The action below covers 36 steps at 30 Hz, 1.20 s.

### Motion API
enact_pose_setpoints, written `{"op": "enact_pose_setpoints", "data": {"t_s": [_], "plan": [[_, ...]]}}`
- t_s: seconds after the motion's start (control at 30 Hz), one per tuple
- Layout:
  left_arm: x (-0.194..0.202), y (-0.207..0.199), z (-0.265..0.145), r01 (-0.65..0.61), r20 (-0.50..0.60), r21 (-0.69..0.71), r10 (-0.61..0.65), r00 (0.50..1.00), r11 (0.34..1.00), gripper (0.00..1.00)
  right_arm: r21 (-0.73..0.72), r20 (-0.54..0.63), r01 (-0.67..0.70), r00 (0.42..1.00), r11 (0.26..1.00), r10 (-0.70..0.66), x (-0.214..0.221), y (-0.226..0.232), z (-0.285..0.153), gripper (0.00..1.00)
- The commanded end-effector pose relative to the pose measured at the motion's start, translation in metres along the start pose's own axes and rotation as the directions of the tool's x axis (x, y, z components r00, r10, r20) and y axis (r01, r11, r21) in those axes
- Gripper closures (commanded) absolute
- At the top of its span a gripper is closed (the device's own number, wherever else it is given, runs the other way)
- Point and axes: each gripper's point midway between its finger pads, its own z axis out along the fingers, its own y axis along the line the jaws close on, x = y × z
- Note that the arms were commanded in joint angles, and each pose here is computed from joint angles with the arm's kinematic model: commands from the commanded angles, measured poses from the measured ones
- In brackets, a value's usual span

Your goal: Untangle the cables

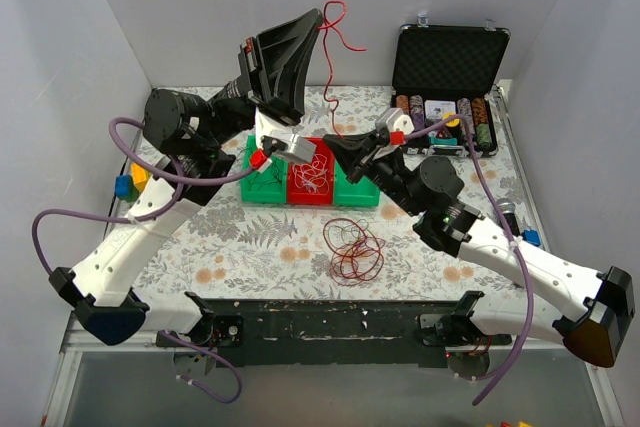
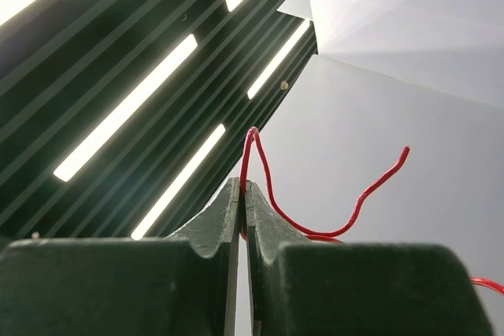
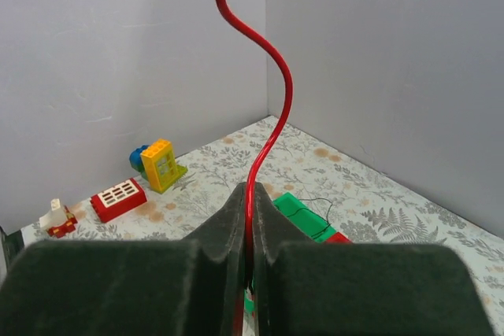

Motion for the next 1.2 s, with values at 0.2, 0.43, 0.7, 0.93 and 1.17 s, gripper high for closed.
{"op": "enact_pose_setpoints", "data": {"t_s": [0.2, 0.43, 0.7, 0.93, 1.17], "plan": [[0.003, -0.007, -0.008, -0.003, -0.037, 0.013, 0.004, 0.999, 1.0, 1.0, -0.075, 0.035, 0.016, 0.999, 0.997, -0.013, -0.032, 0.013, -0.007, 0.77], [0.005, -0.02, -0.012, 0.038, -0.05, 0.037, -0.037, 0.998, 0.999, 1.0, 0.029, 0.045, 0.033, 0.998, 0.999, -0.035, -0.035, -0.007, -0.009, 0.99], [0.04, -0.107, -0.072, 0.375, -0.326, 0.016, -0.35, 0.878, 0.927, 1.0, 0.257, 0.055, 0.078, 0.994, 0.963, -0.096, -0.05, -0.061, -0.003, 0.99], [0.033, -0.206, -0.129, 0.571, -0.465, 0.134, -0.457, 0.758, 0.81, 0.92, 0.319, 0.092, -0.002, 0.995, 0.948, -0.029, -0.053, -0.101, -0.006, 0.99], [0.037, -0.252, -0.147, 0.689, -0.585, 0.18, -0.486, 0.649, 0.702, 0.48, 0.33, 0.066, -0.014, 0.998, 0.944, -0.009, -0.035, -0.119, 0.004, 0.99]]}}
